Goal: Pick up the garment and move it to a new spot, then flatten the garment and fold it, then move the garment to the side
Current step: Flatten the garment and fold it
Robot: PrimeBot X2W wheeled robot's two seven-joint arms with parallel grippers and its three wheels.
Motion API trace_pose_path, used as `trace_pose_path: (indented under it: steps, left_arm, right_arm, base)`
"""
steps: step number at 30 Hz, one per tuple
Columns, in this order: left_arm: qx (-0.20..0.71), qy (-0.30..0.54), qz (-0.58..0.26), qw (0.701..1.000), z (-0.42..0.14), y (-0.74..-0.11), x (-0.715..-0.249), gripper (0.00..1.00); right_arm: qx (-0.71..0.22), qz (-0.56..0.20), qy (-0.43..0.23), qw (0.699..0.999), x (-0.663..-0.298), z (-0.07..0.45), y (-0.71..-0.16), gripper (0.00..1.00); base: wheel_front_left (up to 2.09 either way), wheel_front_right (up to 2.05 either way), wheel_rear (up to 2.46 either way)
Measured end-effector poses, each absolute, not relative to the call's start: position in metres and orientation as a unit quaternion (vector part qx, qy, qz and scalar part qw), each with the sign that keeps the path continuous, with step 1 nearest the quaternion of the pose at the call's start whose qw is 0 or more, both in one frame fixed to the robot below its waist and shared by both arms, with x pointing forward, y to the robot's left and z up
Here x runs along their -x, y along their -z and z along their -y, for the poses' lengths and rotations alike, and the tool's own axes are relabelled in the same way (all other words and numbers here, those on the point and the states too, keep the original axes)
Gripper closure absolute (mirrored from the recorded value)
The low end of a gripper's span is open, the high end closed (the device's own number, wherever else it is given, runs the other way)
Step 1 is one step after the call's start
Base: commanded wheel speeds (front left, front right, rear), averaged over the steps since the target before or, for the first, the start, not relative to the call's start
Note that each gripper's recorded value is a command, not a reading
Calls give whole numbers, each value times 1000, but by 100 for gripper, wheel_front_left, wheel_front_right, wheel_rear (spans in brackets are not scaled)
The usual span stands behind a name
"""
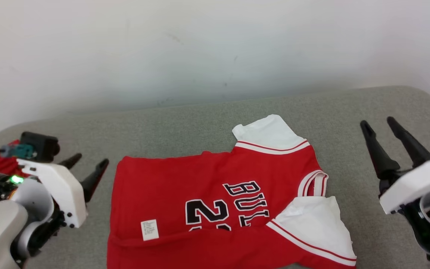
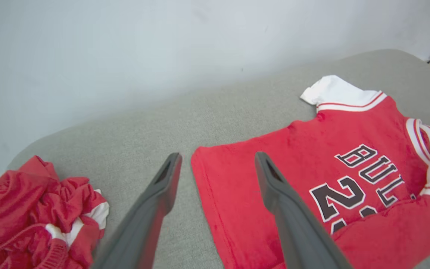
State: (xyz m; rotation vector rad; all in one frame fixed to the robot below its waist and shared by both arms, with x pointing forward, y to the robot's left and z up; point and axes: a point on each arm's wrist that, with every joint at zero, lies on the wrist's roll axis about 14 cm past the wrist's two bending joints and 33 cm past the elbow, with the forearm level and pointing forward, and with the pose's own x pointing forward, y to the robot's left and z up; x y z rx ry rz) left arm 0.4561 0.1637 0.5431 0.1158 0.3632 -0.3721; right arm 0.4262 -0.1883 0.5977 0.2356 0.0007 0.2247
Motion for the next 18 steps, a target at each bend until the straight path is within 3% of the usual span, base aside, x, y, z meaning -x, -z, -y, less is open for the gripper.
trace_pose_path:
  steps: [6, 11, 18]
  left_arm:
    - [-14, 146, -62, 987, -167, -565, -442, 0]
    - [31, 124, 15, 992, -165, -572, -424, 0]
    - [71, 91, 11, 993, -159, -542, -396, 0]
  right_arm:
    - [-107, 80, -77, 988, -401, 203, -602, 0]
    - [-101, 77, -41, 991, -382, 214, -575, 0]
    - [-149, 26, 7, 988, -353, 218, -522, 0]
  base:
    - [0, 0, 0]
    - [0, 0, 0]
    - [0, 0, 0]
